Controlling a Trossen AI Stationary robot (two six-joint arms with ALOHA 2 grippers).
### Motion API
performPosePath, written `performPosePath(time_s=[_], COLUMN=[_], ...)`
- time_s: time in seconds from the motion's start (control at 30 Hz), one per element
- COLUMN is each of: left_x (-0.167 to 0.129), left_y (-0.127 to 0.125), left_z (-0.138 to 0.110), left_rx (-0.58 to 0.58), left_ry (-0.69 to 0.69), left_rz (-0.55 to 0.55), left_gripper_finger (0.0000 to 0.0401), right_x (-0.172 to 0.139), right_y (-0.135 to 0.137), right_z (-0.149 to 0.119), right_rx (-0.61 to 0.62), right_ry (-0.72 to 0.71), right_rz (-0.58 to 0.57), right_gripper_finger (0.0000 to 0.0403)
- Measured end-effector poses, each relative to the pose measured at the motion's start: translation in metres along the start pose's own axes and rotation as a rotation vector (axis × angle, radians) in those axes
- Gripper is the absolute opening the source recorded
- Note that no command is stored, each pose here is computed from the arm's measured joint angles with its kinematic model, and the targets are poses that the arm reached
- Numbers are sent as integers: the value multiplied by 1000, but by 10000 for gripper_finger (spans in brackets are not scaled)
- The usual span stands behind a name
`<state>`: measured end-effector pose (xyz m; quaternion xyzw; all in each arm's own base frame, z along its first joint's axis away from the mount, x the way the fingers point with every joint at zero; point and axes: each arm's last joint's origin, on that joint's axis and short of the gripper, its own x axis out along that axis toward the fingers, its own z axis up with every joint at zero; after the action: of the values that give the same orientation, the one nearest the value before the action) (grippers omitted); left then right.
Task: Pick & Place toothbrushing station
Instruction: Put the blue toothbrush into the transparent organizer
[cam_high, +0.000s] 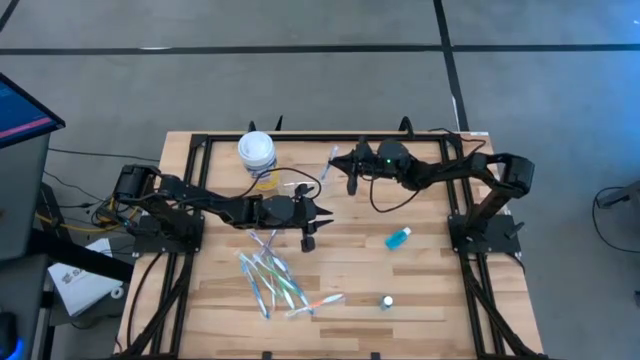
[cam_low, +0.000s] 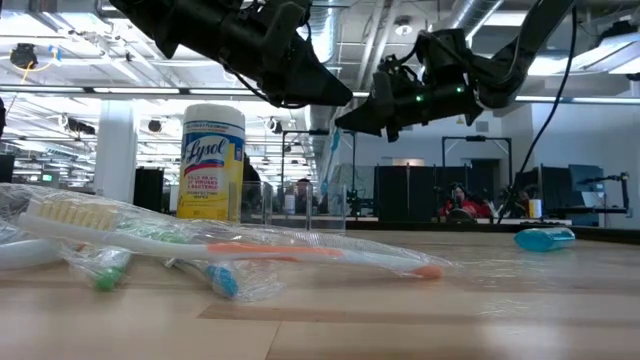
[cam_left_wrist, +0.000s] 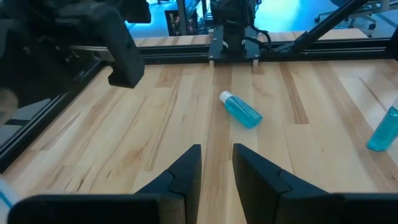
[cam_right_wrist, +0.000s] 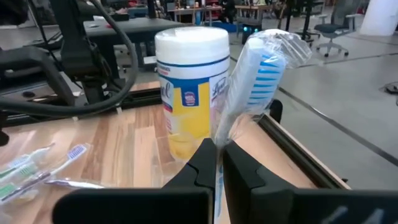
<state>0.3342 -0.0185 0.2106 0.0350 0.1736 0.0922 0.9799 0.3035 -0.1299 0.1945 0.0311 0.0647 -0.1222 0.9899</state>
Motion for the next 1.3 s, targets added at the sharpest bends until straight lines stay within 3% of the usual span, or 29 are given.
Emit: performPosePath(time_s=[1.3], left_x=[0], left_y=[0], left_z=[0], left_rx=[-27], left_ry=[-4], left_rz=[-1], left_gripper_finger=[86], right_x=[0], right_y=[3], right_z=[-7], right_rx=[41], right_ry=[67], right_rz=[8], right_gripper_finger=[26])
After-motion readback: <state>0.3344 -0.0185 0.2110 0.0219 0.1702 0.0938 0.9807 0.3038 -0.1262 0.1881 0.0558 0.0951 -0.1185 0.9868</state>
